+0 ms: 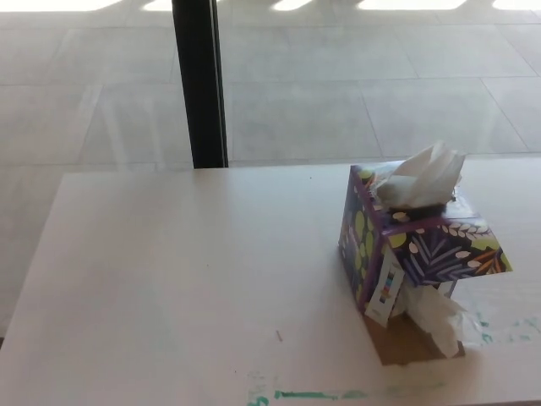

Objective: The robot uses its right hand to pull out a tissue from the tissue box kept in the middle of the desk and put it on the right side

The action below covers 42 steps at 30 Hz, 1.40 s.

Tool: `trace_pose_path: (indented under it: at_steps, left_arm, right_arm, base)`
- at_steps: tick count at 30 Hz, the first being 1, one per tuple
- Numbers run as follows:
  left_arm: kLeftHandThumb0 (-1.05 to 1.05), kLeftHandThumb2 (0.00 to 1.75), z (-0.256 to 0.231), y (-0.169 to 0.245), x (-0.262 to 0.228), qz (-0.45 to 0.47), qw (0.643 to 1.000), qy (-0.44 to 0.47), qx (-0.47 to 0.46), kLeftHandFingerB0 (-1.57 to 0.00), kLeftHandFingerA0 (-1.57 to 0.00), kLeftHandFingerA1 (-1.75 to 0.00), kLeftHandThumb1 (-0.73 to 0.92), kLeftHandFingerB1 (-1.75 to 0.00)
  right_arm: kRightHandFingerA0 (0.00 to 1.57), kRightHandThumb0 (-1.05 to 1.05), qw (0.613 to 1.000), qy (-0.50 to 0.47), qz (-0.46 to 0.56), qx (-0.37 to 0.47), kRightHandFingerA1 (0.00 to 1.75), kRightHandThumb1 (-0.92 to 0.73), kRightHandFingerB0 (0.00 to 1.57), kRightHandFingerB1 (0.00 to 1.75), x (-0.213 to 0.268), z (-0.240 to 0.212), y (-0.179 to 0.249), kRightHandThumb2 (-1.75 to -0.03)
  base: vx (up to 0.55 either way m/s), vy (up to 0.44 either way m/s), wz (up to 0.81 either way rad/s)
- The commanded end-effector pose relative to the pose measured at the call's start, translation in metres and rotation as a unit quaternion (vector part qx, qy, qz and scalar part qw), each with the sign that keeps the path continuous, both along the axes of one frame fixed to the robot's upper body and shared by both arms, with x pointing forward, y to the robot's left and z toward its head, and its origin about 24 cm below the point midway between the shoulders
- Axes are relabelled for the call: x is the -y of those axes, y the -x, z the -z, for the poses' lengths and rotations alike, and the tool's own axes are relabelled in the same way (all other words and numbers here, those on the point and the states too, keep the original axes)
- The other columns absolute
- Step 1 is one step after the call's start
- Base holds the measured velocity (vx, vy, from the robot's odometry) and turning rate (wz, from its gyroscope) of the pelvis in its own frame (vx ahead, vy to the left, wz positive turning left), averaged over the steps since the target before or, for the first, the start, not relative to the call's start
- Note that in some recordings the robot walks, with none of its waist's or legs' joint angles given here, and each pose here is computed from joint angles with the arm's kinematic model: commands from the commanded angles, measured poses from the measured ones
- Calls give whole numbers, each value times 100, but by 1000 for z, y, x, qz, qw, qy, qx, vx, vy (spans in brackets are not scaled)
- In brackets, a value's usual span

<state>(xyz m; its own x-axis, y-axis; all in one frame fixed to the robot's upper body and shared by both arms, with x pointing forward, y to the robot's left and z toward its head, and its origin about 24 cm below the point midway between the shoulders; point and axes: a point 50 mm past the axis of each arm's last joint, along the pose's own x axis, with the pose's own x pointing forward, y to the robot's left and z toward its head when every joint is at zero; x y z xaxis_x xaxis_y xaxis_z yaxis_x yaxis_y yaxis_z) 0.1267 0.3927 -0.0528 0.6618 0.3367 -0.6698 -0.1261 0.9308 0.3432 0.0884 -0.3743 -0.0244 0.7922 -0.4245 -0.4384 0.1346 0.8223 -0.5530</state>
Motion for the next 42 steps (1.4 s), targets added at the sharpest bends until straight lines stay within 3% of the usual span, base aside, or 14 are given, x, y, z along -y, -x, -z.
trace_pose_path:
  at_steps: [1,3,6,8,9,11,13,14,23,25,32,37,38,42]
  left_arm:
    - [-68,63,-8,-3,-5,17,1000,14,20,-41,-57,-85,77,-72]
    - [-69,63,-8,0,-7,11,1000,17,20,-41,-58,-87,76,-72]
    - [-69,63,-8,2,-8,14,1000,11,12,-42,-57,-84,78,-71]
    - [-69,63,-8,3,-8,13,1000,14,15,-46,-60,-87,76,-74]
    - [-69,63,-9,2,-7,13,1000,17,17,-46,-60,-89,76,-74]
    - [-69,63,-8,4,-7,10,1000,17,15,-44,-61,-88,76,-73]
    - [-70,63,-7,4,-8,10,1000,18,15,-44,-61,-88,76,-73]
    - [-70,63,-7,5,-8,10,1000,19,15,-45,-60,-88,76,-73]
    - [-68,62,-2,6,-5,5,1000,22,6,-46,-60,-86,76,-73]
    - [-68,63,-2,7,-5,6,1000,22,5,-44,-59,-85,76,-72]
    - [-70,63,-2,11,-6,9,1000,22,3,-49,-61,-85,76,-73]
    - [-70,63,-3,14,-7,11,1000,22,-4,-44,-57,-84,76,-71]
    - [-68,63,-2,14,-7,7,1000,22,-7,-45,-58,-85,76,-72]
    - [-68,63,0,15,-7,4,1000,23,-11,-44,-59,-85,76,-71]
  right_arm:
    - [43,-58,993,92,-23,69,67,-51,7,39,26,-76,-34,-81]
    - [41,-58,986,119,-33,117,71,-63,11,26,29,-117,-56,-60]
    - [36,-69,965,166,-45,198,64,-53,6,42,30,-195,-98,-85]
    - [37,-69,956,170,-55,231,70,-62,13,41,25,-220,-113,-59]
    - [35,-72,948,176,-73,257,70,-48,9,48,16,-243,-127,-85]
    - [32,-62,930,218,-109,274,60,-49,7,41,0,-266,-144,-81]
    - [30,-36,928,216,-115,283,61,-42,0,46,-8,-275,-151,-92]
    - [38,-48,922,219,-128,293,46,-61,15,27,-17,-283,-159,-59]
    - [30,-66,884,226,-242,329,53,-48,14,41,-81,-314,-223,-82]
    - [37,-64,874,245,-272,320,47,-61,19,29,-98,-318,-236,-59]
    - [31,-68,849,272,-361,272,54,-61,17,30,-144,-323,-272,-59]
    - [3,-37,857,270,-385,210,53,-37,0,51,-154,-325,-288,-96]
    - [8,-73,866,263,-390,167,51,-45,6,26,-161,-328,-295,-81]
    - [6,-78,869,261,-399,134,48,-47,3,17,-168,-330,-301,-88]
  base:
    - [0,0,0]
    - [0,0,0]
    - [0,0,0]
    - [0,0,0]
    - [0,0,0]
    - [0,0,0]
    - [0,0,0]
    - [0,0,0]
    - [0,0,0]
    - [0,0,0]
    - [0,0,0]
    - [0,0,0]
    - [0,0,0]
    - [0,0,0]
